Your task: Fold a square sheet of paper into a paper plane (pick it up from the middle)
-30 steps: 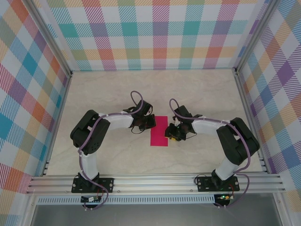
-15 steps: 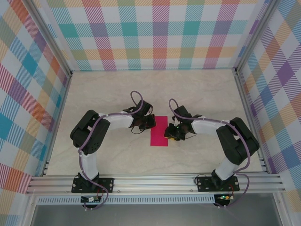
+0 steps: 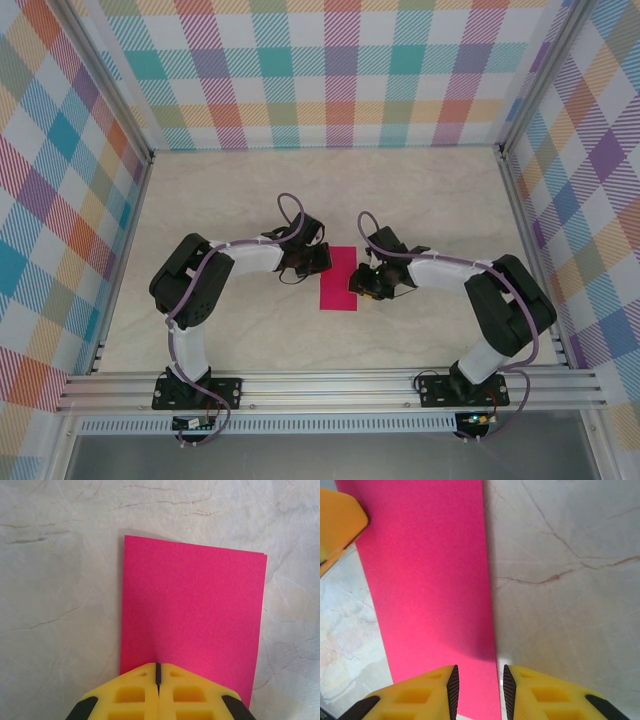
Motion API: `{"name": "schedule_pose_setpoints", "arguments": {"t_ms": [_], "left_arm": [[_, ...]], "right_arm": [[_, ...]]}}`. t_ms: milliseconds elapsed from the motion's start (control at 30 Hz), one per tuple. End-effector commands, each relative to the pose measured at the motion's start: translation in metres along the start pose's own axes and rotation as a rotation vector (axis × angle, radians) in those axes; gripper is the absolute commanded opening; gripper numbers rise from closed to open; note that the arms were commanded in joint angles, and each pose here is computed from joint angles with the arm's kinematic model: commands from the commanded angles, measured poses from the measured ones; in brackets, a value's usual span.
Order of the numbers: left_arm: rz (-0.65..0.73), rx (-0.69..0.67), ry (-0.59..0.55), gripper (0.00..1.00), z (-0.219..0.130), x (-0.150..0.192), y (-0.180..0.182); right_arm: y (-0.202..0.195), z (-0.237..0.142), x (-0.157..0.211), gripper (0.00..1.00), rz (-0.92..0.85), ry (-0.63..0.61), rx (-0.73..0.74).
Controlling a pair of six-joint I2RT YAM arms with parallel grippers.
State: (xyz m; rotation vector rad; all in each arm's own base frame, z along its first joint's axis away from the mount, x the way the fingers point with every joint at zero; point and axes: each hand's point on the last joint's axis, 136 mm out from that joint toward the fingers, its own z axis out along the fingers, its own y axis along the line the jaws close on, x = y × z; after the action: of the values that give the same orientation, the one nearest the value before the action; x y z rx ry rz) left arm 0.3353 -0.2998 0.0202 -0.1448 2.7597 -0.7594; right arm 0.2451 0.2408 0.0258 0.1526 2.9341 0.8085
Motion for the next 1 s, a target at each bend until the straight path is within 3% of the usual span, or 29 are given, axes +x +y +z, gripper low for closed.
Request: {"name": "schedule_pose_setpoints", "arguments": {"t_ms": [0,433,967], "left_arm": [[-0.042,-0.177,0.122,0.0,0.006,0.04,0.05],[-0.042,-0.173,0.123,0.0,0.007,0.04,0.049],[-0.059,-0.181,0.127,0.0,0.008,0.044,0.055]], "right_arm": [[0.003,0.003,0.004,0.3,-0.01,0.026,-0.026],[0.008,0.018,0.012,0.28,-0.008,0.1,-0.065],[0.043,0.011,-0.012,0.31,0.011,0.034,-0.182]]}}
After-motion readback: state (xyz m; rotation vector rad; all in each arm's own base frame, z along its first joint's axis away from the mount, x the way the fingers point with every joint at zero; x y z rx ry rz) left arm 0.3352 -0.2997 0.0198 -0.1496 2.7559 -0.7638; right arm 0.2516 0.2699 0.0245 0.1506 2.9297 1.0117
